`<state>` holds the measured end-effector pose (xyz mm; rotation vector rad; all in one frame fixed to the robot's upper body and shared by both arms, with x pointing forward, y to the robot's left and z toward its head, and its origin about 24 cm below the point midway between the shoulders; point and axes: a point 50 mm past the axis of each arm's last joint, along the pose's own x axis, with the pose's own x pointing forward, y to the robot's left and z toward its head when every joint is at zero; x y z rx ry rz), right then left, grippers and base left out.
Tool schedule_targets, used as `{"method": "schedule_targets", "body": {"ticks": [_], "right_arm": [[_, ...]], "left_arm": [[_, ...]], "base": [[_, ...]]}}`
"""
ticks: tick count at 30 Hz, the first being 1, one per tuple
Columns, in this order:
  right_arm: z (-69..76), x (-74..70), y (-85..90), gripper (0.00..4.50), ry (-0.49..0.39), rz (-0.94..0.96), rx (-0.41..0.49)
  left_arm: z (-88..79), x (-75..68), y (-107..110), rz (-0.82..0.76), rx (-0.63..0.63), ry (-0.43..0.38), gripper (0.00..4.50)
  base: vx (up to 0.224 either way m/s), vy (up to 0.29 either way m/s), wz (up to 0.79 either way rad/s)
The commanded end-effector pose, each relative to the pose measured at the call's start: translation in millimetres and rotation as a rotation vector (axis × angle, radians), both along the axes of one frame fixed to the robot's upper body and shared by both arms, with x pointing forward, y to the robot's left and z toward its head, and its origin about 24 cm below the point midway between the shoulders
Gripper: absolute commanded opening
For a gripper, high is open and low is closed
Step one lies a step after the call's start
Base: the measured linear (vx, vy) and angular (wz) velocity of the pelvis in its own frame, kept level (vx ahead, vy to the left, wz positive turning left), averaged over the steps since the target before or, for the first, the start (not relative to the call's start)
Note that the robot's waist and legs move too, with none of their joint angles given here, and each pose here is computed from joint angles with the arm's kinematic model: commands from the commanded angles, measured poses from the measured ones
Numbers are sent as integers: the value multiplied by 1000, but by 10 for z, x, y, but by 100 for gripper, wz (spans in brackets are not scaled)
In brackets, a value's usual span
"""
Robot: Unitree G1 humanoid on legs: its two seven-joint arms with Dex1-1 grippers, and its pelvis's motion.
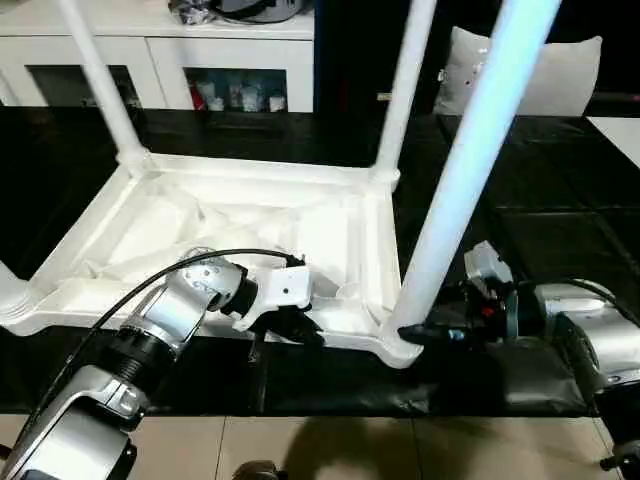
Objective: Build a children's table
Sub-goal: Rotate leg to tighten
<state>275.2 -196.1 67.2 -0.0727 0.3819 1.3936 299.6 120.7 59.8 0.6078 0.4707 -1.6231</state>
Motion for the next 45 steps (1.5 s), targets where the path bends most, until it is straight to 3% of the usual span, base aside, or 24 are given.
{"method": "schedule_targets", "body": {"ticks": [1,9,14,16,18,24,28,29,30,32,33,36,38,41,44,45], "right_arm": [[52,0,16,274,-19,25,9],[45,-33,35,208,46,42,51],[69,-6,125,198,76,-33,112],[13,129,226,198,67,-215,76],[-2,181,267,198,56,-277,59],[-97,466,445,196,117,-711,-9],[-96,514,511,196,92,-800,-9],[-96,530,508,252,58,-825,2],[-95,535,507,265,48,-833,8],[-83,525,485,271,47,-846,31],[-79,513,476,295,35,-838,25],[-86,471,415,309,-31,-830,-42],[-76,441,406,329,9,-829,8],[-99,352,270,355,-59,-816,-47],[-96,292,155,385,-86,-820,-38],[-89,275,125,400,-96,-818,-37]], "left_arm": [[66,-47,-91,-100,-8,-19,0],[60,-34,-85,-63,-15,-6,0],[68,45,-133,48,-37,15,0],[74,135,-222,163,-65,13,0],[76,171,-269,207,-79,11,0],[87,368,-563,455,-150,-18,0],[103,402,-744,523,-197,-28,0],[103,402,-805,528,-211,-39,0],[103,399,-826,523,-214,-45,0],[96,400,-831,519,-205,-68,0],[94,399,-828,510,-203,-79,0],[80,409,-775,505,-194,-96,0],[80,405,-744,490,-195,-109,0],[87,397,-651,487,-221,-134,0],[109,395,-619,513,-266,-132,0],[112,391,-614,513,-273,-134,27]], "base": [[0,0,0],[0,0,0],[0,0,0],[0,0,0],[0,0,0],[0,0,0],[0,0,0],[0,0,0],[0,0,0],[0,0,0],[0,0,0],[0,0,0],[0,0,0],[0,0,0],[0,0,0],[0,0,0]]}}
